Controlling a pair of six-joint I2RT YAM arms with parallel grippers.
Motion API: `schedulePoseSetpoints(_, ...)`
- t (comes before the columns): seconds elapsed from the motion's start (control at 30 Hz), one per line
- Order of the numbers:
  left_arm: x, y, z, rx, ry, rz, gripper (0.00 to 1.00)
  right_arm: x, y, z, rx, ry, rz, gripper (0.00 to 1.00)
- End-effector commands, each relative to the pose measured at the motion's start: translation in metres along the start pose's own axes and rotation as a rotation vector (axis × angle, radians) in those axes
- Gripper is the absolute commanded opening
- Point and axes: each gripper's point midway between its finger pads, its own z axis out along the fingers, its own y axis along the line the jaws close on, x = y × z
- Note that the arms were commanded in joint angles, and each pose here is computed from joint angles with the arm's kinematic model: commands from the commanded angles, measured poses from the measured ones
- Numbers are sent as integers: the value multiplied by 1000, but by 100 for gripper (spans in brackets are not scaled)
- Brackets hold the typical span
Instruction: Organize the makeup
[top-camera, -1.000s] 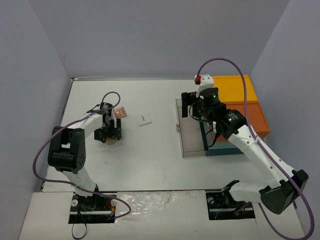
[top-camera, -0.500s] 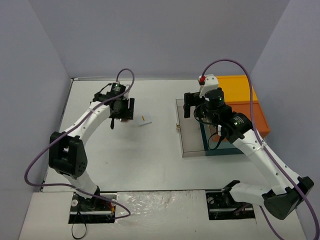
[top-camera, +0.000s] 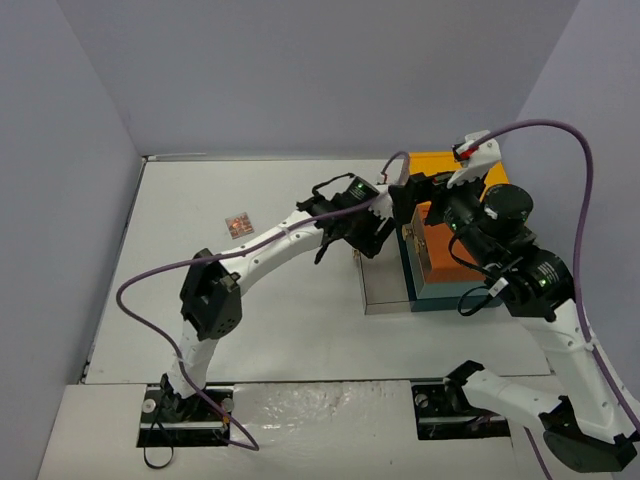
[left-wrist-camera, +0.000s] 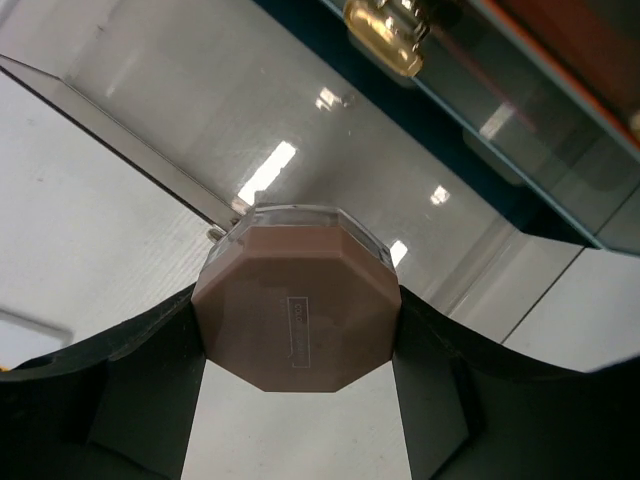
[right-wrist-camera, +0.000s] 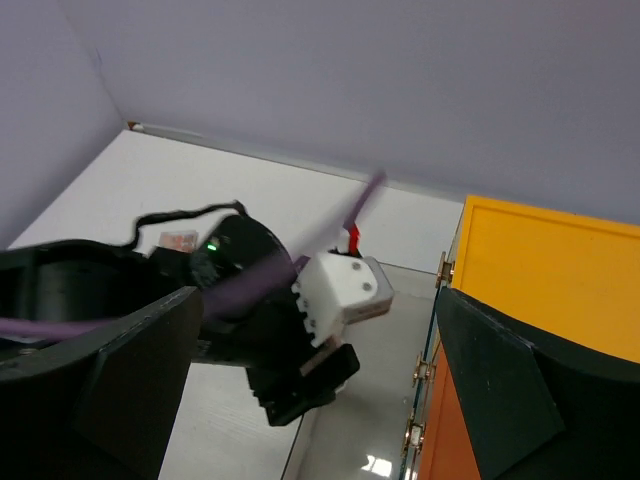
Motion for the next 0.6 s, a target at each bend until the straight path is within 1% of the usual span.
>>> schedulePoseSetpoints(0.0, -36, 1, 1, 2, -97, 56, 2, -39, 3, -12, -30, -137, -8, 100)
schedulePoseSetpoints(0.17, -46, 8, 21, -8, -138, 140, 2, -35, 1, -15, -21, -135, -5, 100)
schedulePoseSetpoints(0.23, -53, 11, 30, -6, -168, 205, 2, -33, 0, -16, -19, -133, 0, 100)
schedulePoseSetpoints(0.3, -58, 11, 36, -1, -192, 239, 2, -31, 0, -18, -19, -132, 5, 100)
schedulePoseSetpoints(0.47, -61, 15, 54, 3, -190, 254, 3, -27, 0, -19, -23, -125, 13, 100)
schedulePoseSetpoints(0.57, -59, 18, 66, 8, -176, 241, 9, -24, 0, -17, -22, -118, 10, 100)
